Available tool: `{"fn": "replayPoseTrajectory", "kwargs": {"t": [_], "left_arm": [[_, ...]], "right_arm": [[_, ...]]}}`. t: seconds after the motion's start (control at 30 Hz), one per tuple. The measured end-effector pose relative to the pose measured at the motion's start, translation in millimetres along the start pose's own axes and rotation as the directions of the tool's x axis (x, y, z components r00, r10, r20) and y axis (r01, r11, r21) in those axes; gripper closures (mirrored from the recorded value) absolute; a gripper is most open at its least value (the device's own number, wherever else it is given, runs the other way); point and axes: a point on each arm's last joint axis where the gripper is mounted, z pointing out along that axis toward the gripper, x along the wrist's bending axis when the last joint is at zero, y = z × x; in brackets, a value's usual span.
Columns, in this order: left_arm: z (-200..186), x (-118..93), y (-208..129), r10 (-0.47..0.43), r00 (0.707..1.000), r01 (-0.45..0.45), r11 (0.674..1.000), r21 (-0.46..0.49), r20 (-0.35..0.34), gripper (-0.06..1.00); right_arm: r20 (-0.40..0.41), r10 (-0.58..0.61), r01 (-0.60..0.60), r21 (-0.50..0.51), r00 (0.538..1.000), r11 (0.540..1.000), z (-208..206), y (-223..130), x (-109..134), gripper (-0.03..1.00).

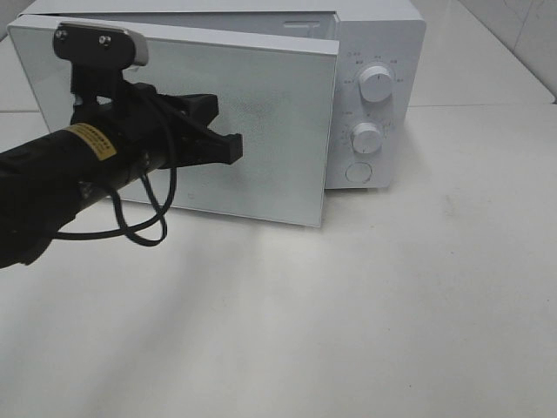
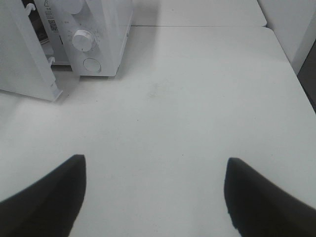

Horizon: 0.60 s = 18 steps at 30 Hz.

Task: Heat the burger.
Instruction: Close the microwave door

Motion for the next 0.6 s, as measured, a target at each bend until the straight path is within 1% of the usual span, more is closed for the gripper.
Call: {"fn": "replayPoseTrajectory", "kwargs": {"t": [0.2,0.6], "left_arm": [[21,-10,4,-0.004,1.000,0.003,1.000,-0.024,-0.014,0.94],[61,-16,8,-0.023,0.999,0.022,0.999,-0.050,-0.027,0.94]], "right_arm": [[0.000,0.000,0.000,0.000,1.000,1.000,0,0,0,0.21],[0.000,0.000,0.000,0.000,1.000,1.000,0,0,0,0.21]]}}
